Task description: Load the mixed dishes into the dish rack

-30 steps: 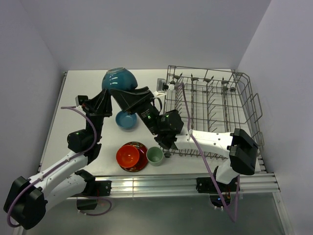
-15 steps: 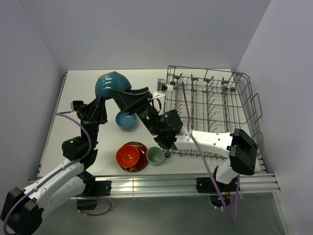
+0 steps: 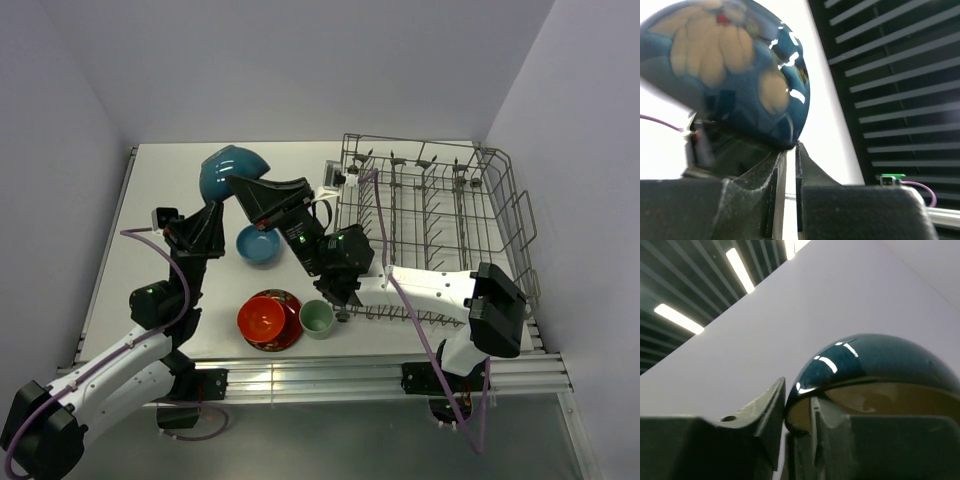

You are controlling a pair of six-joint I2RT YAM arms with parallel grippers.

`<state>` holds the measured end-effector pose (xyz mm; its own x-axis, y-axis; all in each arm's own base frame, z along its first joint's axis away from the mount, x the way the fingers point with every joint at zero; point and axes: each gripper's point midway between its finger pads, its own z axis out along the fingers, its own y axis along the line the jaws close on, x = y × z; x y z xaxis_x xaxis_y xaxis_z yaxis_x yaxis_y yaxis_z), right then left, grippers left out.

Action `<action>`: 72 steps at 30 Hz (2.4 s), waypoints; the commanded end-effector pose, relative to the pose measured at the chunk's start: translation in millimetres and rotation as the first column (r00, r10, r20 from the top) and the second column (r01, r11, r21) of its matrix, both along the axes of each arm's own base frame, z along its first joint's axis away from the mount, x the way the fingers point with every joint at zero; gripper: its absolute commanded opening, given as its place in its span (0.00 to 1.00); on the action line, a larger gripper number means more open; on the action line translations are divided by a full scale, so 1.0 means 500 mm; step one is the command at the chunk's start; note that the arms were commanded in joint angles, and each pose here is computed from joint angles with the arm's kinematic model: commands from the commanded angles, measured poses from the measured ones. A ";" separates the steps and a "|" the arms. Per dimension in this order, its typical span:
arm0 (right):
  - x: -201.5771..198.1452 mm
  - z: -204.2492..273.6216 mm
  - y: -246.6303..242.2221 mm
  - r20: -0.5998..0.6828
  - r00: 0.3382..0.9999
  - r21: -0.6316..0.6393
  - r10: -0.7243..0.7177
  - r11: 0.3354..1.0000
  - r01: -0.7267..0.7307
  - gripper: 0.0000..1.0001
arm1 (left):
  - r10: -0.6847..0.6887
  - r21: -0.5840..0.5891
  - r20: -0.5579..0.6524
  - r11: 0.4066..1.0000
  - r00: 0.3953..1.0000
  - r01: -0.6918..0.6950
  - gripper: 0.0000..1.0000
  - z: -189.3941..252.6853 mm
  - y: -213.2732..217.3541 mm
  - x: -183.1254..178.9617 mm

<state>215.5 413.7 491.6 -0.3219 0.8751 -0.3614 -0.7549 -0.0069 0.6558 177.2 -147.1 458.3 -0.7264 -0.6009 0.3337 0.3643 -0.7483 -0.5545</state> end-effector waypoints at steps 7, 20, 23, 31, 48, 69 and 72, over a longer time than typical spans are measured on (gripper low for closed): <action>-0.045 0.220 -0.257 0.095 0.987 0.536 -0.132 0.842 0.061 0.00 | 0.010 -0.083 0.250 0.996 0.968 0.011 0.00 0.058 0.047 -0.112; -0.054 0.205 -0.288 0.108 0.976 0.462 -0.187 0.879 0.117 0.00 | -0.014 0.041 0.267 0.999 0.964 0.003 0.00 0.074 0.002 -0.107; -0.055 0.187 -0.317 0.096 0.967 0.416 -0.234 0.892 0.175 0.00 | -0.004 0.167 0.263 0.985 0.965 -0.041 0.04 0.074 -0.033 -0.090; -0.025 0.112 -0.455 0.048 0.907 0.248 -0.417 0.885 0.394 0.00 | 0.088 0.727 0.228 0.647 0.970 -0.229 0.49 0.009 -0.152 0.019; 0.140 0.010 -0.636 0.023 0.676 -0.141 -0.736 0.667 0.731 0.00 | 0.037 0.997 0.035 0.061 0.999 -0.037 0.50 -0.279 -0.304 0.210; 0.332 -0.183 -0.759 -0.121 0.548 -0.533 -0.828 0.520 0.667 0.00 | -0.108 0.997 -0.031 0.074 0.994 0.039 0.34 -0.368 -0.407 0.159; 0.346 -0.209 -0.773 -0.127 0.528 -0.565 -0.840 0.498 0.658 0.00 | -0.110 0.996 -0.028 0.083 0.994 0.037 0.28 -0.368 -0.407 0.155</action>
